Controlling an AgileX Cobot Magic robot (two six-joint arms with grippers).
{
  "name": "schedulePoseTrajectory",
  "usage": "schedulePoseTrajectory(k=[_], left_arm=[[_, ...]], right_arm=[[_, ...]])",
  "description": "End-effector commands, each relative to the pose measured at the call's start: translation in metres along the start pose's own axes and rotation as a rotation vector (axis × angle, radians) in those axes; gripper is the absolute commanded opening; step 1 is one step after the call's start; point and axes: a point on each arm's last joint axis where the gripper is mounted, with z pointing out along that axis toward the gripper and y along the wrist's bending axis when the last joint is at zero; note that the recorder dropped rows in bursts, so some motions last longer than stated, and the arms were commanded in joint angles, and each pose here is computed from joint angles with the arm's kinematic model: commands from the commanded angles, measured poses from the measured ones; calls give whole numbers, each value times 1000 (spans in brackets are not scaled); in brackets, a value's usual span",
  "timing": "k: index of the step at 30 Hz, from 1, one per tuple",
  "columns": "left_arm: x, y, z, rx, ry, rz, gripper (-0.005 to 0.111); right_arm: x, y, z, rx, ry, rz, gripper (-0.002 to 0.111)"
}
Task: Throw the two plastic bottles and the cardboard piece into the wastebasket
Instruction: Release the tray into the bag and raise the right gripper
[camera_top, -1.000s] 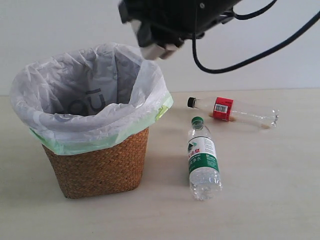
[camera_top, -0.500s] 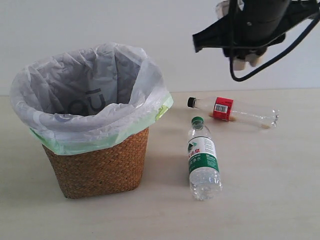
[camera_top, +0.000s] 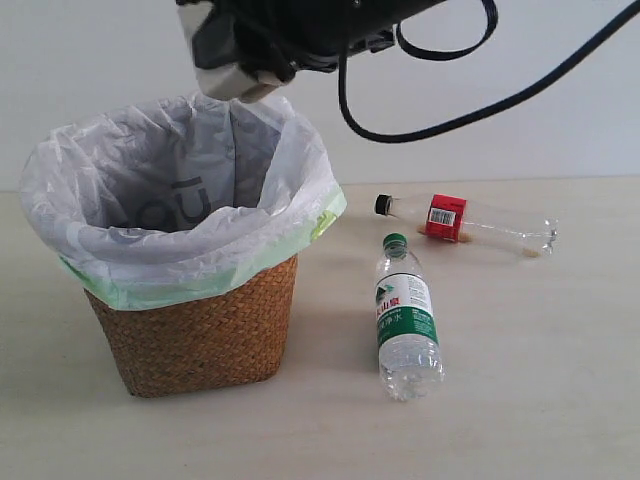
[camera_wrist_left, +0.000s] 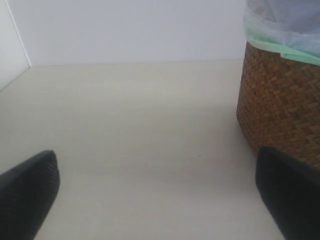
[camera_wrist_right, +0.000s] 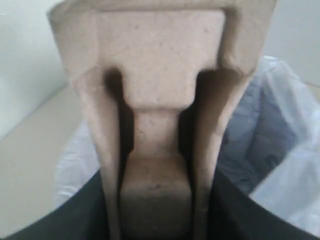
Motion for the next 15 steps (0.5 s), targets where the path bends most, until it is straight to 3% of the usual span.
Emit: schedulePoseTrajectory(k=[1, 4, 6, 10, 12, 15], left_arm=[[-2, 0, -1, -2, -14, -11, 108], [-2, 0, -1, -2, -14, -11, 108], [-2, 0, -1, -2, -14, -11, 108], [-2, 0, -1, -2, -14, -11, 108], [-2, 0, -1, -2, -14, -11, 108], [-2, 0, -1, -2, -14, -11, 108]], right_arm=[[6, -38, -13, 444, 103, -78, 0], [8, -76, -47, 1004, 170, -71, 0], [10, -84, -64, 1205, 225, -85, 0], [18, -80, -58, 1119, 276, -1, 0], [22, -72, -46, 967, 289, 50, 0], [18, -47, -26, 600, 260, 90, 0]])
